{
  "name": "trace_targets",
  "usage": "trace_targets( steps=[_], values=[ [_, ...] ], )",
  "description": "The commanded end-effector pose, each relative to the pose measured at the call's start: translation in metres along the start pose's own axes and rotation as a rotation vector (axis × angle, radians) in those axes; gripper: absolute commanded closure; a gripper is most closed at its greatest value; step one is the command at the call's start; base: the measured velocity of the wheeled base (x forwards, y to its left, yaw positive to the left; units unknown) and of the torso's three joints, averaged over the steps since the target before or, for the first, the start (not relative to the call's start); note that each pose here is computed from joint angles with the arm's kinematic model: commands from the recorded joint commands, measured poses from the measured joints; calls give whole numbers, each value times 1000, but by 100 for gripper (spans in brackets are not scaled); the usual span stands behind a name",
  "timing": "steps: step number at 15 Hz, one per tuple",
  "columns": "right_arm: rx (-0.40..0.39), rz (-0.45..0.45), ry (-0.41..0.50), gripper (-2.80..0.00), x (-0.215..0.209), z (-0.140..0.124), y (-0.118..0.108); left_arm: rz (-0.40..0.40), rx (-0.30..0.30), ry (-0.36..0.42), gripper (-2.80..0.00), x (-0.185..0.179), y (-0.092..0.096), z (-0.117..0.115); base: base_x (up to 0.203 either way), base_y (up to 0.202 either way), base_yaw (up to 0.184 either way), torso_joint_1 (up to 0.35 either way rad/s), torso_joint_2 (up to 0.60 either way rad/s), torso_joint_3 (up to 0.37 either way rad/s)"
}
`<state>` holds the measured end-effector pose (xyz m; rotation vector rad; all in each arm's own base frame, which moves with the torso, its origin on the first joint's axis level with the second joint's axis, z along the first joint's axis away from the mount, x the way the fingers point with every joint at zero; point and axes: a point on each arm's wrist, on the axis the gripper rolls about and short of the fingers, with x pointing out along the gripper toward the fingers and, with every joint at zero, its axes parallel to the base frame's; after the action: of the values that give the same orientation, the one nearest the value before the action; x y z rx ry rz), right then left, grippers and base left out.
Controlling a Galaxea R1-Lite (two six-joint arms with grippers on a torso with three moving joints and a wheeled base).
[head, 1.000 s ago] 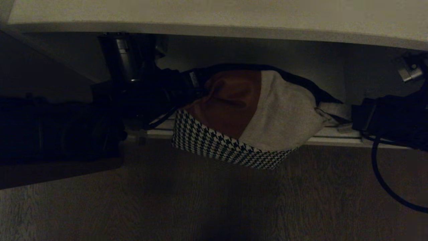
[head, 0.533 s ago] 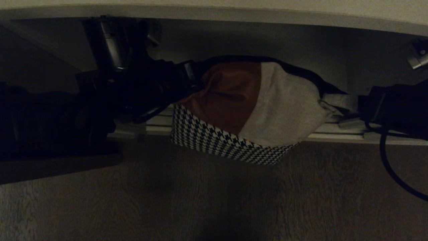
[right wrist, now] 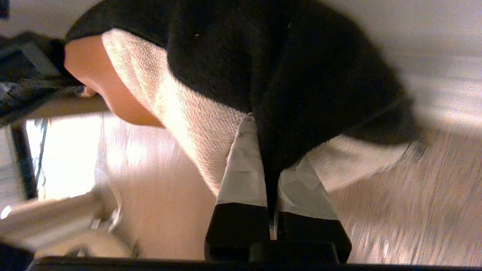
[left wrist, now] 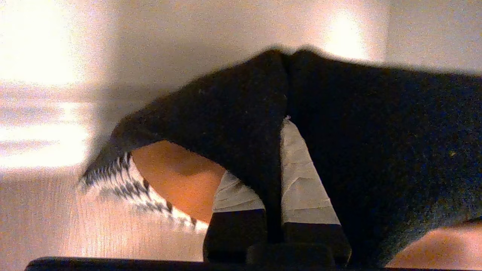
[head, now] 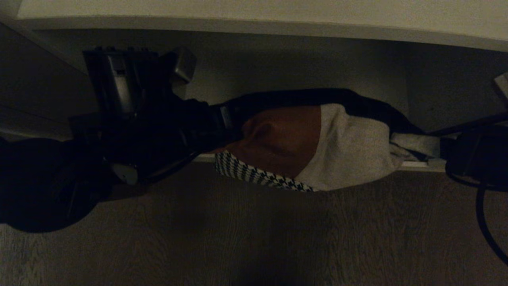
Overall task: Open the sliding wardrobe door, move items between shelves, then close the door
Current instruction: Place the pillow on the lower shelf
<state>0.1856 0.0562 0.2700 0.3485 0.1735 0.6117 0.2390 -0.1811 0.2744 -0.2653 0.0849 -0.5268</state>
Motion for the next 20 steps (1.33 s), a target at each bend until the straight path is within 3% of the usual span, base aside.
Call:
trace_targets(
  steps=[1,3,7,13,16,20],
  values=[
    [30,2,75,0,-4,-21,-1,4,-1,74,0,-5,2,-22,0,0,0,0,0,0],
    [15,17,40,0,-12,-16,5,-6,-14,39,0,-9,0,-12,0,0,0,0,0,0],
    [-44,72,-104,0,-39,15,27,-48,-25,-110,0,-28,-10,33,0,0,0,0,0,0],
    [-114,209,-207,0,-96,41,61,-240,-4,-206,0,-71,-23,68,0,0,0,0,0,0],
    [-107,239,-164,0,-103,28,60,-285,11,-192,0,-81,-23,64,0,0,0,0,0,0],
    [-63,272,-36,0,-102,-13,47,-282,23,-52,0,-80,-13,24,0,0,0,0,0,0]
  ],
)
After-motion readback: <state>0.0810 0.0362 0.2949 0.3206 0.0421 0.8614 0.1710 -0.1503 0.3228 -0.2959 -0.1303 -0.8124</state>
